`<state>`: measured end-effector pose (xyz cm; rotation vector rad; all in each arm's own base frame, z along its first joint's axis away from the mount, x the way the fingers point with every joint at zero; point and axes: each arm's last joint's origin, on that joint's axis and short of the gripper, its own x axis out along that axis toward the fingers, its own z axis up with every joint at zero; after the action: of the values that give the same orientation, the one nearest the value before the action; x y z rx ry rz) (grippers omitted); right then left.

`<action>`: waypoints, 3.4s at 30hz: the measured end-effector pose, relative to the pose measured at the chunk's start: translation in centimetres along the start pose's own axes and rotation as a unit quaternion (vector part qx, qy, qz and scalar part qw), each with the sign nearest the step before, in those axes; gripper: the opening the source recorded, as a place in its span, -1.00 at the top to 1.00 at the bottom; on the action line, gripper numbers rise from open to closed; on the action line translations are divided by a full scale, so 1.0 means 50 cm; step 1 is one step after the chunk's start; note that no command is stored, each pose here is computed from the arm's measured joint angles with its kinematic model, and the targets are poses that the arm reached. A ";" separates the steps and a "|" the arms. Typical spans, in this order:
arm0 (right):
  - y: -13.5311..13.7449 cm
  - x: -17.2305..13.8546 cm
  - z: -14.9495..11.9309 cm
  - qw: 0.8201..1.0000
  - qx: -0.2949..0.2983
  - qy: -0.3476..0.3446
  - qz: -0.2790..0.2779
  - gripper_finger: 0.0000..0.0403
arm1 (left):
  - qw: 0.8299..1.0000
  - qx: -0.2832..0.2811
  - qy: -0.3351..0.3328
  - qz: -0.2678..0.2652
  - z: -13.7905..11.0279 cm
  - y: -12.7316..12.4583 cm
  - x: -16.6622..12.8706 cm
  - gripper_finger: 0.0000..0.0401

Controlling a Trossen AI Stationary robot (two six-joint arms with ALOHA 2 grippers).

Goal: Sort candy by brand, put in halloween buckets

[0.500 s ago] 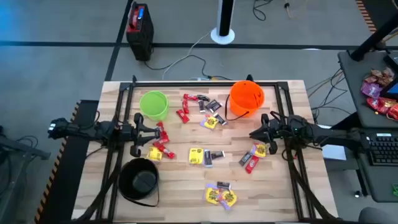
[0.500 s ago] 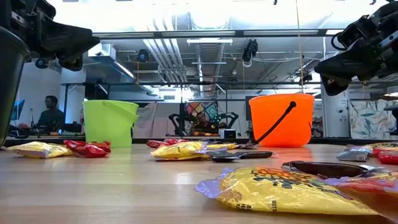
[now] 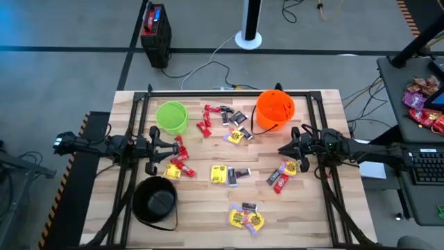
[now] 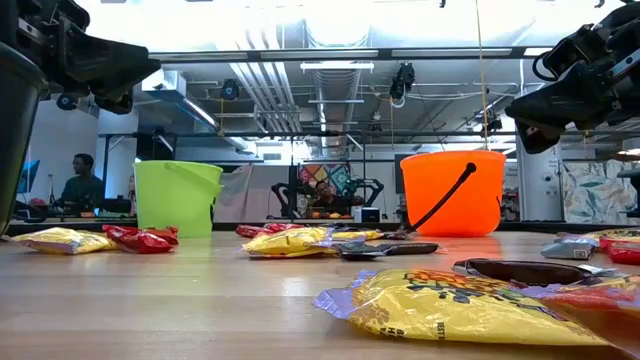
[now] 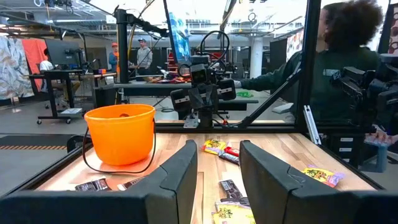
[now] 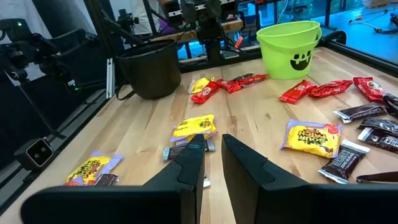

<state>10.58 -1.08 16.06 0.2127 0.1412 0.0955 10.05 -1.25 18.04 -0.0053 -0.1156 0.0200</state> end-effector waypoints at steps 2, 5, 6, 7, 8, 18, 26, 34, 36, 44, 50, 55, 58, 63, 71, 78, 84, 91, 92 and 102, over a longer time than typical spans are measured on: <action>0.000 0.000 0.000 1.000 0.000 0.000 0.000 0.76 | 1.000 0.000 0.000 0.000 0.000 0.000 0.000 0.48; 0.000 0.000 0.000 1.000 0.000 0.000 0.000 0.76 | 1.000 0.000 0.000 0.000 0.000 0.000 0.000 0.48; 0.000 0.000 0.000 1.000 0.000 0.000 0.000 0.76 | 1.000 0.000 0.000 0.000 0.000 0.000 0.000 0.48; 0.000 0.000 0.000 1.000 0.000 0.000 0.000 0.76 | 1.000 0.000 0.000 0.000 0.000 0.000 0.000 0.48; 0.000 0.000 0.000 1.000 0.000 0.000 0.000 0.76 | 1.000 0.000 0.000 0.000 0.000 0.000 0.000 0.48; 0.000 0.000 0.000 1.000 0.000 0.000 0.000 0.76 | 1.000 0.000 0.000 0.000 0.000 0.000 0.000 0.48; 0.000 0.000 0.000 1.000 0.000 0.000 0.000 0.76 | 1.000 0.000 0.000 0.000 0.000 0.000 0.000 0.48; 0.000 0.000 0.000 1.000 0.000 0.000 0.000 0.76 | 1.000 0.000 0.000 0.000 0.000 0.000 0.000 0.48; 0.000 0.000 0.000 1.000 0.000 0.000 0.000 0.76 | 1.000 0.000 0.000 0.000 0.000 0.000 0.000 0.48; 0.000 0.000 0.000 1.000 0.000 0.000 0.000 0.76 | 1.000 0.000 0.000 0.000 0.000 0.000 0.000 0.48; 0.000 0.000 0.000 1.000 0.000 0.000 0.000 0.76 | 1.000 0.000 0.000 0.000 0.000 0.000 0.000 0.48; 0.000 0.000 0.000 1.000 0.000 0.000 0.000 0.76 | 1.000 0.000 0.000 0.000 0.000 0.000 0.000 0.48; 0.000 0.000 0.000 1.000 0.000 0.000 0.000 0.76 | 1.000 0.000 0.000 0.000 0.000 0.000 0.000 0.48; 0.000 0.000 0.000 1.000 0.000 0.000 0.000 0.76 | 1.000 0.000 0.000 0.000 0.000 0.000 0.000 0.48; 0.000 0.000 0.000 1.000 0.000 0.000 0.000 0.76 | 1.000 0.000 0.000 0.000 0.000 0.000 0.000 0.48; 0.000 0.000 0.000 1.000 0.000 0.000 0.000 0.76 | 1.000 0.000 0.000 0.000 0.000 0.000 0.000 0.48; 0.000 0.000 0.000 1.000 -0.002 0.000 0.000 0.76 | 1.000 0.000 -0.004 0.000 0.002 0.000 0.000 0.48; 0.008 -0.002 0.033 0.996 0.014 -0.087 0.024 0.76 | 0.979 -0.117 -0.166 -0.012 0.064 0.003 -0.011 0.48; 0.011 -0.003 0.040 0.994 0.023 -0.102 0.038 0.76 | 0.971 -0.150 -0.184 -0.020 0.071 0.004 -0.013 0.48; 0.047 0.007 0.146 0.994 0.095 -0.027 0.038 0.76 | 0.942 -0.273 -0.193 -0.032 0.076 0.004 -0.009 0.48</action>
<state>11.82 -0.26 23.58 0.4105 0.0889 0.1526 9.19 -1.04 21.75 -0.5565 -0.5125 -0.0765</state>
